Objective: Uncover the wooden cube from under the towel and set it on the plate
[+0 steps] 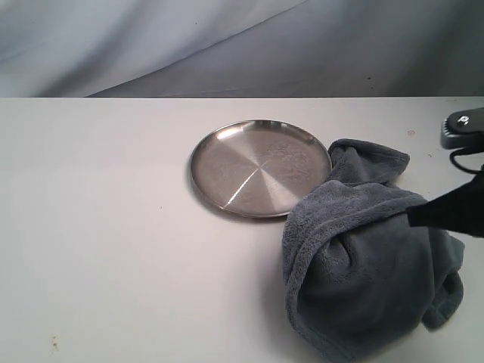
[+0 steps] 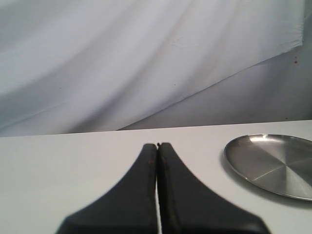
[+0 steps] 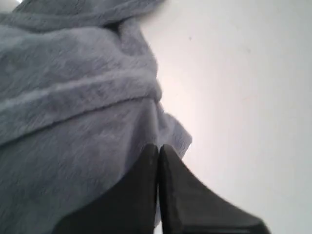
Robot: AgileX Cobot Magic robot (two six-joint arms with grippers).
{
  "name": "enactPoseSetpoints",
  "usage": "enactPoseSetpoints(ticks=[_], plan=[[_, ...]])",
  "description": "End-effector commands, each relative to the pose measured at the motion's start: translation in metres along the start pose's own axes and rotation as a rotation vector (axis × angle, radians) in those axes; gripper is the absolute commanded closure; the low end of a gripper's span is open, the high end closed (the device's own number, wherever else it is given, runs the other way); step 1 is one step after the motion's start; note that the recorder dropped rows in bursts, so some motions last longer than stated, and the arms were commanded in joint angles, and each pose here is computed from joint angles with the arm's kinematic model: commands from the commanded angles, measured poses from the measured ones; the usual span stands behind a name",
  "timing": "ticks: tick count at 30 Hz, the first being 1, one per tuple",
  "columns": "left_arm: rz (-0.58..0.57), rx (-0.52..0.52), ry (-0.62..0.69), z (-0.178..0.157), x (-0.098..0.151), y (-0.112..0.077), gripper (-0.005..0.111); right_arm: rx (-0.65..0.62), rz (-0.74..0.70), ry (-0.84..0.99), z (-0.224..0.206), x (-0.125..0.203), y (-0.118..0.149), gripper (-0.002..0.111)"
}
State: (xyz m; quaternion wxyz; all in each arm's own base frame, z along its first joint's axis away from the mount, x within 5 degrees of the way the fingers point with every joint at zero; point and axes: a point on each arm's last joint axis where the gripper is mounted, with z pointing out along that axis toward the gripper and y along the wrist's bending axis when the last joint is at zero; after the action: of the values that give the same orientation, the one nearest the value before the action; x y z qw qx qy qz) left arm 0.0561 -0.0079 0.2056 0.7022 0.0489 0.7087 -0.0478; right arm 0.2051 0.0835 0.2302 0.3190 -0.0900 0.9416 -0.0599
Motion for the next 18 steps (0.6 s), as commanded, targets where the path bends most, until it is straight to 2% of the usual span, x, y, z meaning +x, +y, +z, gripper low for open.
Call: enactPoseSetpoints(ticks=[1, 8, 13, 18], plan=[[-0.005, -0.003, -0.011, 0.0, 0.0, 0.0, 0.107, -0.046, 0.077, -0.116, 0.007, -0.016, -0.016, 0.108], [-0.005, -0.003, -0.011, 0.0, 0.0, 0.0, 0.107, -0.112, 0.014, -0.07, 0.033, -0.057, 0.003, 0.108], [-0.005, -0.003, -0.011, 0.0, 0.0, 0.0, 0.107, -0.265, 0.019, -0.031, 0.053, -0.086, 0.028, 0.108], [-0.005, -0.003, -0.011, 0.0, 0.0, 0.0, 0.107, -0.415, -0.058, -0.022, 0.05, -0.089, 0.055, 0.108]])
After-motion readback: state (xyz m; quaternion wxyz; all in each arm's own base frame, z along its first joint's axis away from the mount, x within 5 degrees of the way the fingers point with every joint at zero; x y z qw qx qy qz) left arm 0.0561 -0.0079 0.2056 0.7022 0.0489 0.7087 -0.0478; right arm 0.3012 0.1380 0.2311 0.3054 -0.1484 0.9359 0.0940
